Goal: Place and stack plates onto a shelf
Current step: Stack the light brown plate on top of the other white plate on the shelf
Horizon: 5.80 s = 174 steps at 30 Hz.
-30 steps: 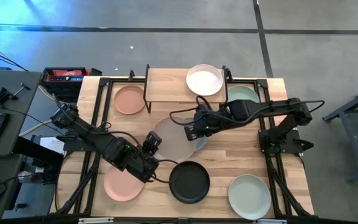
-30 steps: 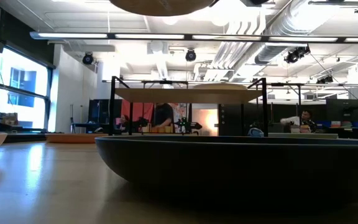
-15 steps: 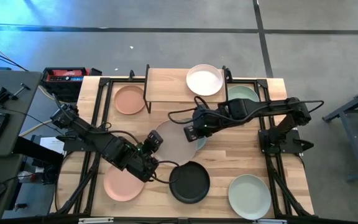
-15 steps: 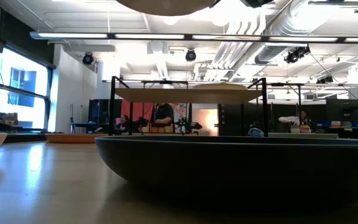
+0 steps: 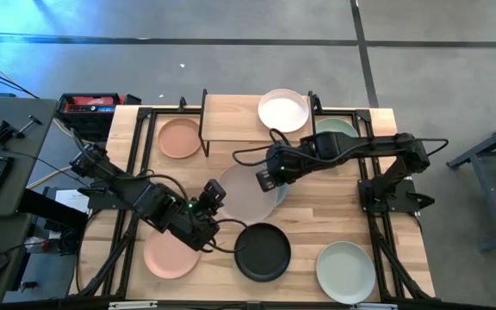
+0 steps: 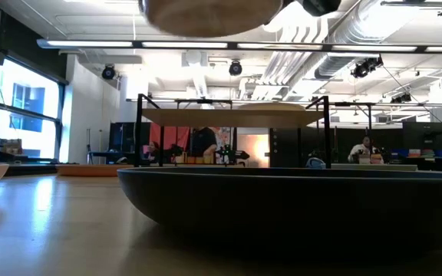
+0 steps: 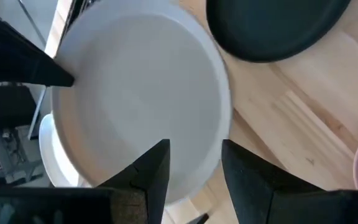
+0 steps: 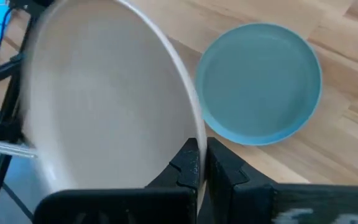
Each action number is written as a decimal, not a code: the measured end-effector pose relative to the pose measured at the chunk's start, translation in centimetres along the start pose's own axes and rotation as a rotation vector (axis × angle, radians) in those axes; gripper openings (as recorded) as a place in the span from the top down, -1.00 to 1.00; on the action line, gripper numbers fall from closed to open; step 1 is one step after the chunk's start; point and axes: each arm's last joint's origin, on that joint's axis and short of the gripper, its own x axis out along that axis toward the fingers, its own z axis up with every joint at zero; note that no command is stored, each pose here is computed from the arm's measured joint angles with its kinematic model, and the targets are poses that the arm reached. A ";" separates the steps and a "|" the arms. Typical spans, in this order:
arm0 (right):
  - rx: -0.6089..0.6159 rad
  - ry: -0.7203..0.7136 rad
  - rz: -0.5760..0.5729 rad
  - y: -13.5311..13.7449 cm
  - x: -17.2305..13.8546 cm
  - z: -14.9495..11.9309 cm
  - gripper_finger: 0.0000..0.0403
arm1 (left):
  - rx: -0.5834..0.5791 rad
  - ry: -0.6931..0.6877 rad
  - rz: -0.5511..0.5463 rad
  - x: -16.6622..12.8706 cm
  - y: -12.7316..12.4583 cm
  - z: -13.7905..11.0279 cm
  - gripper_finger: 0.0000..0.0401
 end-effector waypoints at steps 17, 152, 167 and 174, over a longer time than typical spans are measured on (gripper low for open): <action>-0.004 0.012 -0.055 -2.4 0.2 3.5 1.00 | -0.102 0.016 0.000 0.3 0.4 -0.3 0.34; -0.100 0.135 -0.088 -22.8 -0.1 19.4 0.70 | -0.860 0.311 0.160 7.0 11.2 -10.0 0.34; -0.149 0.161 -0.160 -20.6 1.3 18.4 0.70 | -0.883 0.309 0.164 7.0 11.2 -10.0 0.34; -0.138 0.166 -0.202 -20.5 1.7 18.1 0.70 | -0.883 0.309 0.164 7.0 11.2 -10.0 0.34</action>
